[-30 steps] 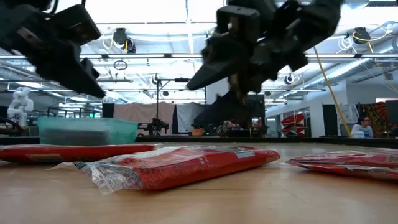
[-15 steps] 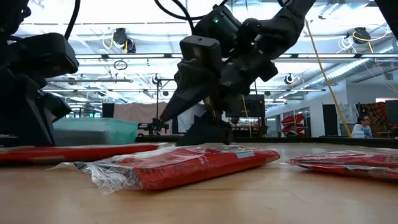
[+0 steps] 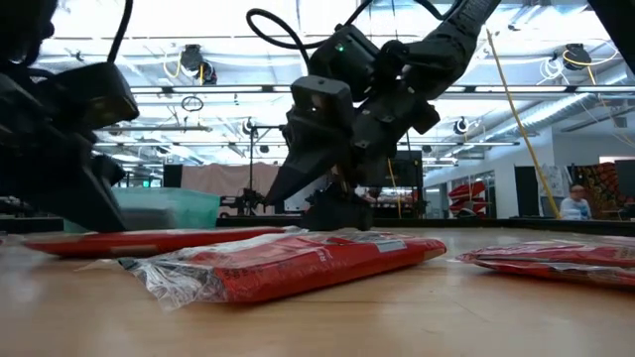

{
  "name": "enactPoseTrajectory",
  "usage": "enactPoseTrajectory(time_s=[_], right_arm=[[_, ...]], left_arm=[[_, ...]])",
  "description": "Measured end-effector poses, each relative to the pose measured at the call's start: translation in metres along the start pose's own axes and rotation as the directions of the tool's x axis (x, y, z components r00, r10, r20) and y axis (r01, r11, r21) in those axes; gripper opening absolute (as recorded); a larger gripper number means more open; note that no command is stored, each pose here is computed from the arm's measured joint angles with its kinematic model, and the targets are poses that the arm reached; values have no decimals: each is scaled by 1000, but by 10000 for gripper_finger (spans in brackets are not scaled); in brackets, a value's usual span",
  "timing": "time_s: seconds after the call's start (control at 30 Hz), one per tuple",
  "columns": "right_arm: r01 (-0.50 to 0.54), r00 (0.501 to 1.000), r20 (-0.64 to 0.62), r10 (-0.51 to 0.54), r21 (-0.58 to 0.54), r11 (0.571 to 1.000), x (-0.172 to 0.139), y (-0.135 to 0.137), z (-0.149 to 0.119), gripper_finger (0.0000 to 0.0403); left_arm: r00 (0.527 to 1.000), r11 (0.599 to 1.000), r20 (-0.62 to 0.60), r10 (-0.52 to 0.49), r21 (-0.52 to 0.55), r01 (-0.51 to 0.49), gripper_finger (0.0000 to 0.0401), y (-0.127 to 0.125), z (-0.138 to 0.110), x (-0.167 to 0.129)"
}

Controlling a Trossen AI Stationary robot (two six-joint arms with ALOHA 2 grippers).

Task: Sort popcorn bags into baskets
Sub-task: Put the popcorn bag into the blue bin

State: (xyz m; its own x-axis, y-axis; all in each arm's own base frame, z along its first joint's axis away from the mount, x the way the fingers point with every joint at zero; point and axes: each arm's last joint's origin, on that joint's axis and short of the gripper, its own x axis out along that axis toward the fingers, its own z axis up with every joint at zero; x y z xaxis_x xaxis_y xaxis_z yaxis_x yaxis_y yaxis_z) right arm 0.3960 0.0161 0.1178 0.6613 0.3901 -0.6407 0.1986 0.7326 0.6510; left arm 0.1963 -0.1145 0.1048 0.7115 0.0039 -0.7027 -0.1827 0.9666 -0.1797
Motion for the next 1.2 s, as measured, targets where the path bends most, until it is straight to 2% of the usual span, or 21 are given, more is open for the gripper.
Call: enactPoseTrajectory(time_s=[0.17,0.3,0.43,0.63,0.67,0.83,0.97,1.1,1.2], right_arm=[[10,1000,11,-9,-114,993,-2,-4,3,251],[40,999,32,-35,-163,986,-3,-6,5,210],[91,995,60,-81,-196,976,-3,-9,6,149],[149,986,111,-127,-220,964,-9,-19,14,21],[152,985,120,-127,-229,962,-10,-21,16,11],[170,978,166,-126,-287,943,-20,-27,27,3],[190,969,223,-108,-390,901,-37,-19,38,1],[214,962,257,-97,-481,850,-52,-13,45,1],[231,953,290,-84,-522,821,-63,-9,51,0]], left_arm=[[999,999,17,44,-11,-44,44,10,7,4],[997,998,27,67,-6,-67,44,16,12,7],[997,998,34,65,20,-65,44,19,15,8],[997,992,46,69,103,-74,44,21,18,8],[996,990,49,74,118,-79,44,21,18,8],[992,986,76,98,130,-107,44,28,26,7],[982,990,169,84,99,-102,44,33,45,-8],[947,985,294,127,74,-155,47,40,64,-32],[917,974,350,190,47,-220,66,48,71,-49]])
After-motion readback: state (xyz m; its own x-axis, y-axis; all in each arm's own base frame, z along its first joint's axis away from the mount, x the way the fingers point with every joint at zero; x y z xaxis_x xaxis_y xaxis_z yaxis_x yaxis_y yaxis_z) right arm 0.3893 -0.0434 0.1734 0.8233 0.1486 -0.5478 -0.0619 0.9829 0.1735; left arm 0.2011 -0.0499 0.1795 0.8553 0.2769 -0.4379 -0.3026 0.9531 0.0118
